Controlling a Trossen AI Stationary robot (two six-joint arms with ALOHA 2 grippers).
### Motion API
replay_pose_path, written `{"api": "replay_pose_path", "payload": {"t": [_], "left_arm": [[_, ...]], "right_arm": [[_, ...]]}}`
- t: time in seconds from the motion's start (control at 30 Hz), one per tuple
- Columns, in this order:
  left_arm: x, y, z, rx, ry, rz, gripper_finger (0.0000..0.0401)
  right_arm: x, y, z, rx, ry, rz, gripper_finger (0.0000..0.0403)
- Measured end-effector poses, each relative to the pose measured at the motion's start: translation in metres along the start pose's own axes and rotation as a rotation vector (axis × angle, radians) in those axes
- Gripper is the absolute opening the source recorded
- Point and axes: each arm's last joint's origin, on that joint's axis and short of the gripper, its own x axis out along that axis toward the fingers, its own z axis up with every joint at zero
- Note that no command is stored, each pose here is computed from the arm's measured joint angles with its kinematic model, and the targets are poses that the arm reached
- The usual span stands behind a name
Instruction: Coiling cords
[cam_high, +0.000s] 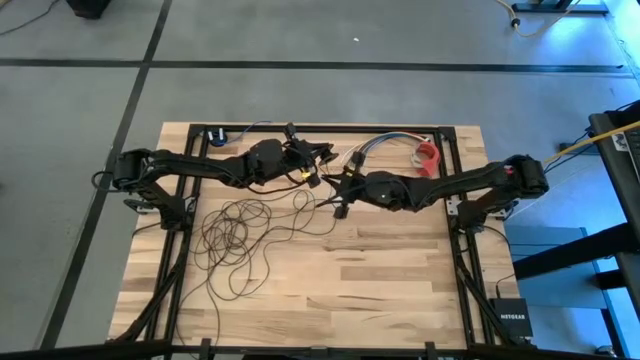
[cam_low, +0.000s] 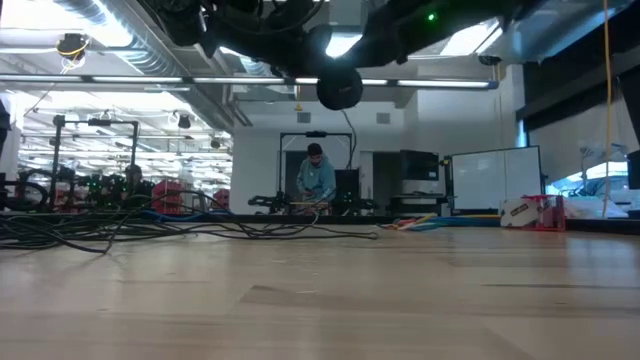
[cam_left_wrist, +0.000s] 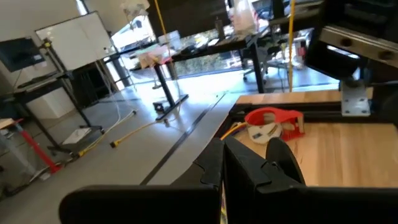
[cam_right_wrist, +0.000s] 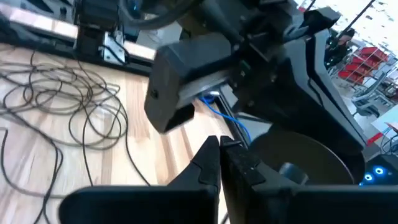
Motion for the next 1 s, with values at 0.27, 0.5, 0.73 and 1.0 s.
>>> {"api": "replay_pose_path", "payload": {"t": [0.27, 0.5, 0.73, 1.0], "left_arm": [[-0.002, -0.003, 0.002, -0.010, -0.027, -0.093, 0.0001], [-0.002, -0.003, 0.005, -0.044, -0.052, -0.139, 0.0001], [-0.003, -0.003, 0.006, -0.067, -0.066, -0.145, 0.0001], [-0.002, -0.002, 0.007, -0.120, -0.074, -0.139, 0.0001]], "right_arm": [[-0.018, -0.011, 0.000, -0.066, 0.085, 0.025, 0.0007], [-0.029, -0.018, 0.008, -0.070, 0.045, 0.051, 0.0007], [-0.027, -0.017, 0.014, -0.147, -0.057, 0.110, 0.0007], [-0.019, -0.017, 0.025, -0.238, -0.059, 0.118, 0.0007]]}}
